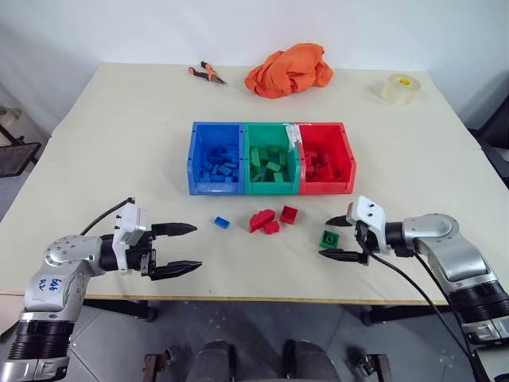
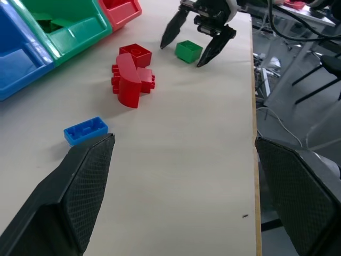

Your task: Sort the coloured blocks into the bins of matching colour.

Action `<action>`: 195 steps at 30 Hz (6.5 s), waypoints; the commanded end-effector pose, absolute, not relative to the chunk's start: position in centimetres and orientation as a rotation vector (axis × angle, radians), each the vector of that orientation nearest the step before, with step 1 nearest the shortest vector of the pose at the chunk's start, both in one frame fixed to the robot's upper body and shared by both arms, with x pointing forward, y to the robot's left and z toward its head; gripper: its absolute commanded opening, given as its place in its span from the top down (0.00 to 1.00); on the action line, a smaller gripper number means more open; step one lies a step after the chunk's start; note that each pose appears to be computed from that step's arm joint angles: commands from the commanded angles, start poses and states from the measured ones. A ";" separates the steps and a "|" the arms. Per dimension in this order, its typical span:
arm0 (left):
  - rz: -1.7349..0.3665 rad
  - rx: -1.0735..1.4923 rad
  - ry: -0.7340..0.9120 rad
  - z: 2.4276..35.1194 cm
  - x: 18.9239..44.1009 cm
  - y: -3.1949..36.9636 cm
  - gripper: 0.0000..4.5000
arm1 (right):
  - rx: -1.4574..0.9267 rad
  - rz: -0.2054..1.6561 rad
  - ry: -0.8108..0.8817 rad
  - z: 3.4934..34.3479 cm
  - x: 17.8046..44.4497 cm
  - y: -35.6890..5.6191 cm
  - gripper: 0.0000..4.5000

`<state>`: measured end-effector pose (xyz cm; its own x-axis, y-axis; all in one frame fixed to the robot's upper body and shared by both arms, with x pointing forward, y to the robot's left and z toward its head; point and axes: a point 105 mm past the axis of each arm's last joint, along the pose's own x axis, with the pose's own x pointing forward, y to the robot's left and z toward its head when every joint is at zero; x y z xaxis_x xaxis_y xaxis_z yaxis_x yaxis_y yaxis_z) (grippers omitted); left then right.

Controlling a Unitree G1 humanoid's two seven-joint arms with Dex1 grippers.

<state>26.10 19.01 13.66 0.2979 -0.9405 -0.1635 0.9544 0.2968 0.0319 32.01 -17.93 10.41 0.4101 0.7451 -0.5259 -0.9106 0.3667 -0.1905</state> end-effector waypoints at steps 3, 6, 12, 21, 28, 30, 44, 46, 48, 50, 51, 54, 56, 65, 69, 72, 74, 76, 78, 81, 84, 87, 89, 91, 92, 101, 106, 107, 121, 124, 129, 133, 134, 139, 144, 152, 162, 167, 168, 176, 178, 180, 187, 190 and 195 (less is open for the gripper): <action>-1.253 0.141 0.075 14.6 25.8 18.9 0.00 | -0.520 1.097 0.297 11.7 32.4 -17.5 0.45; -1.248 0.140 0.071 14.7 25.9 18.9 0.00 | -0.520 1.093 0.267 12.5 32.5 -17.4 0.68; -1.238 0.135 0.056 14.7 26.3 18.7 0.00 | -0.467 1.045 0.031 19.0 34.9 -15.0 0.67; -1.227 0.136 0.032 14.9 26.9 18.3 0.00 | -0.322 0.968 -0.055 23.3 42.0 -8.8 0.67; -1.226 0.139 0.018 14.9 26.9 18.0 0.00 | -0.340 0.925 -0.034 22.6 44.4 -6.4 0.30; -1.225 0.140 0.014 14.9 26.9 17.9 0.00 | -0.346 0.940 -0.055 23.1 44.3 -6.2 0.14; -1.231 0.134 0.006 15.3 28.2 18.0 0.00 | -0.434 1.181 -0.047 21.0 33.9 -14.2 0.01; -1.232 0.135 0.006 15.4 28.3 18.2 0.00 | -0.439 1.147 0.035 19.9 32.3 -16.8 0.01; -1.235 0.135 0.009 15.4 28.2 18.4 0.00 | -0.449 1.101 0.109 19.0 31.1 -19.2 0.01; -1.236 0.135 0.017 15.3 28.1 18.6 0.00 | -0.468 1.051 0.181 18.1 30.1 -21.3 0.01; -1.234 0.137 0.022 15.3 28.2 18.8 0.00 | -0.482 1.024 0.225 17.6 29.6 -22.5 0.01; -1.227 0.144 0.025 15.4 28.3 19.1 0.00 | -0.497 0.995 0.276 16.8 29.0 -23.5 0.01; -1.227 0.147 0.025 15.5 28.2 19.1 0.00 | -0.492 1.006 0.260 16.7 29.4 -22.4 0.01; -1.223 0.148 0.026 15.7 27.3 18.4 0.00 | -0.457 1.137 0.190 14.7 33.1 -14.5 0.01; -1.204 0.141 0.025 15.7 26.6 18.4 0.00 | -0.459 1.167 0.176 13.9 35.2 -12.0 0.01; -1.188 0.134 0.027 15.7 26.0 18.6 0.00 | -0.462 1.184 0.171 13.5 36.2 -10.8 0.01; -1.178 0.131 0.034 15.6 25.8 18.7 0.00 | -0.455 1.198 0.179 13.0 36.6 -10.1 0.01; -1.167 0.129 0.037 15.5 25.6 18.8 0.00 | -0.441 1.206 0.189 12.5 36.9 -9.5 0.01; -1.161 0.129 0.037 15.5 25.5 18.9 0.00 | -0.447 1.197 0.189 12.1 37.0 -9.3 0.05; -1.153 0.128 0.033 15.6 25.4 18.9 0.00 | -0.444 1.189 0.176 12.2 37.0 -9.5 0.22; -1.148 0.128 0.035 15.6 25.4 19.0 0.00 | -0.444 1.167 0.146 12.8 37.0 -9.8 0.43; -1.150 0.127 0.034 15.6 25.5 18.9 0.00 | -0.444 1.154 0.107 14.0 36.8 -10.1 0.65; -1.154 0.127 0.032 15.6 25.7 18.9 0.00 | -0.438 1.145 0.066 15.5 36.5 -10.5 0.67; -1.158 0.128 0.031 15.7 25.8 18.9 0.00 | -0.423 1.114 0.019 17.4 36.5 -11.1 0.67; -1.160 0.128 0.032 15.7 25.9 18.9 0.00 | -0.416 1.092 0.002 18.3 36.6 -11.5 0.67; -1.195 0.129 0.029 15.6 26.5 18.5 0.00 | -0.464 0.811 -0.023 22.7 41.7 -16.0 0.67; -1.215 0.133 0.022 15.7 26.9 18.1 0.00 | -0.485 0.745 -0.031 22.8 43.6 -16.5 0.31; -1.216 0.133 0.021 15.7 26.9 18.1 0.00 | -0.489 0.749 -0.037 22.9 43.6 -16.5 0.24; -1.219 0.147 0.054 15.3 27.1 19.8 0.00 | -0.514 1.151 0.173 18.6 31.0 -18.9 0.01; -1.213 0.153 0.053 15.5 27.5 20.1 0.00 | -0.535 1.112 0.282 17.1 29.3 -21.4 0.01; -1.216 0.162 0.063 15.5 27.3 20.6 0.00 | -0.532 1.109 0.299 16.8 28.7 -21.2 0.01; -1.218 0.171 0.064 15.6 27.2 20.7 0.00 | -0.502 1.163 0.250 16.4 29.8 -17.9 0.01; -1.218 0.173 0.061 15.6 27.2 20.7 0.00 | -0.494 1.177 0.238 16.2 30.0 -17.0 0.01; -1.218 0.190 0.030 15.5 26.7 20.9 0.00 | -0.457 1.230 0.213 14.5 31.6 -12.9 0.01; -1.212 0.191 -0.032 15.7 25.7 20.9 0.00 | -0.414 1.258 0.171 12.9 34.0 -9.7 0.01; -1.179 0.176 -0.028 15.5 24.7 20.7 0.00 | -0.380 1.335 0.181 11.2 35.1 -6.7 0.01; -1.161 0.164 -0.035 15.4 24.4 20.4 0.00 | -0.374 1.375 0.207 10.0 34.0 -5.8 0.29; -1.164 0.161 -0.039 15.5 24.7 20.3 0.00 | -0.384 1.328 0.163 10.4 34.3 -5.9 0.69; -1.165 0.162 -0.040 15.5 24.9 20.2 0.00 | -0.380 1.321 0.156 10.6 34.3 -6.0 0.76; -1.184 0.160 -0.048 15.6 25.7 19.9 0.00 | -0.348 1.236 0.073 14.3 33.7 -8.8 0.80; -1.188 0.155 -0.045 15.6 25.8 20.0 0.00 | -0.348 1.177 0.044 16.2 34.1 -10.3 0.80; -1.198 0.152 -0.040 15.5 25.8 20.0 0.00 | -0.348 1.099 0.030 17.9 35.0 -12.1 0.80; -1.221 0.152 -0.042 15.5 26.6 19.8 0.00 | -0.366 0.776 -0.039 22.8 41.0 -17.6 0.80; -1.228 0.159 -0.052 15.7 27.2 19.6 0.00 | -0.366 0.669 -0.038 23.0 43.6 -18.0 0.57; -1.234 0.164 -0.070 15.9 27.4 19.2 0.00 | -0.387 0.656 -0.057 23.3 44.8 -17.3 0.17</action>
